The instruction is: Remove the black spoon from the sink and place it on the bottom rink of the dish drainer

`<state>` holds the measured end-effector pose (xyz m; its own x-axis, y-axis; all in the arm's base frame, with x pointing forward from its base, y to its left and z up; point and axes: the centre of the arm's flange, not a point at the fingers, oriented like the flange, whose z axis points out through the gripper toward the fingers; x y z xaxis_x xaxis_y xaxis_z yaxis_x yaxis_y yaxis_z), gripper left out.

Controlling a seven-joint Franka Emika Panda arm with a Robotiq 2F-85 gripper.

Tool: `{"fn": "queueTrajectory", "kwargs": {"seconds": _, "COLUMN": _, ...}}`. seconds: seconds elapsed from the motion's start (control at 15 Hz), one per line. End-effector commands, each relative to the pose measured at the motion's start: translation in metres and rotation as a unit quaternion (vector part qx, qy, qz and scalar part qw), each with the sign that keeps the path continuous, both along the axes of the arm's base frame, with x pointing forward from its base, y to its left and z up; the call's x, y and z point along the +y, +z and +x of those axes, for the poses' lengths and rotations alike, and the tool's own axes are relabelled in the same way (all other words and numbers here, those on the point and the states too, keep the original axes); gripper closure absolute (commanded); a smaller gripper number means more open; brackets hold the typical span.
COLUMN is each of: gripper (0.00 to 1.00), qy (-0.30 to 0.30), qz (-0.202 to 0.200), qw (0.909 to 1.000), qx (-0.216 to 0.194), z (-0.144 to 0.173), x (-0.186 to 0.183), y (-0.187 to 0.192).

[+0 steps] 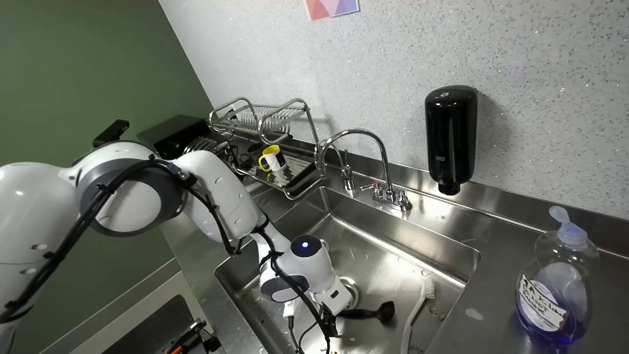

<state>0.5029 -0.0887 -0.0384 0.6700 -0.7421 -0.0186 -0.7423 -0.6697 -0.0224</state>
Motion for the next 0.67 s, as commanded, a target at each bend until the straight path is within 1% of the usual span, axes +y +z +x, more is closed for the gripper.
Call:
{"fn": "queueTrajectory", "kwargs": {"seconds": 0.0, "gripper": 0.05, "qy": -0.002, "qz": -0.006, "qw": 0.9999, "qx": 0.016, "z": 0.018, "x": 0.013, "y": -0.009}}
{"fn": "queueTrajectory", "kwargs": {"seconds": 0.13, "gripper": 0.11, "qy": -0.002, "qz": -0.009, "qw": 0.9998, "qx": 0.020, "z": 0.023, "x": 0.019, "y": -0.012}}
{"fn": "queueTrajectory", "kwargs": {"seconds": 0.2, "gripper": 0.12, "qy": -0.001, "qz": -0.010, "qw": 0.9997, "qx": 0.023, "z": 0.025, "x": 0.022, "y": -0.013}}
{"fn": "queueTrajectory", "kwargs": {"seconds": 0.27, "gripper": 0.18, "qy": -0.002, "qz": -0.011, "qw": 0.9996, "qx": 0.024, "z": 0.026, "x": 0.024, "y": -0.015}}
{"fn": "queueTrajectory", "kwargs": {"seconds": 0.33, "gripper": 0.16, "qy": -0.001, "qz": -0.012, "qw": 0.9996, "qx": 0.026, "z": 0.027, "x": 0.025, "y": -0.017}}
{"fn": "queueTrajectory", "kwargs": {"seconds": 0.47, "gripper": 0.25, "qy": -0.004, "qz": -0.015, "qw": 0.9994, "qx": 0.030, "z": 0.029, "x": 0.025, "y": -0.017}}
{"fn": "queueTrajectory", "kwargs": {"seconds": 0.53, "gripper": 0.44, "qy": -0.003, "qz": -0.015, "qw": 0.9994, "qx": 0.031, "z": 0.030, "x": 0.024, "y": -0.017}}
{"fn": "queueTrajectory", "kwargs": {"seconds": 0.6, "gripper": 0.51, "qy": -0.005, "qz": -0.016, "qw": 0.9993, "qx": 0.034, "z": 0.030, "x": 0.022, "y": -0.017}}
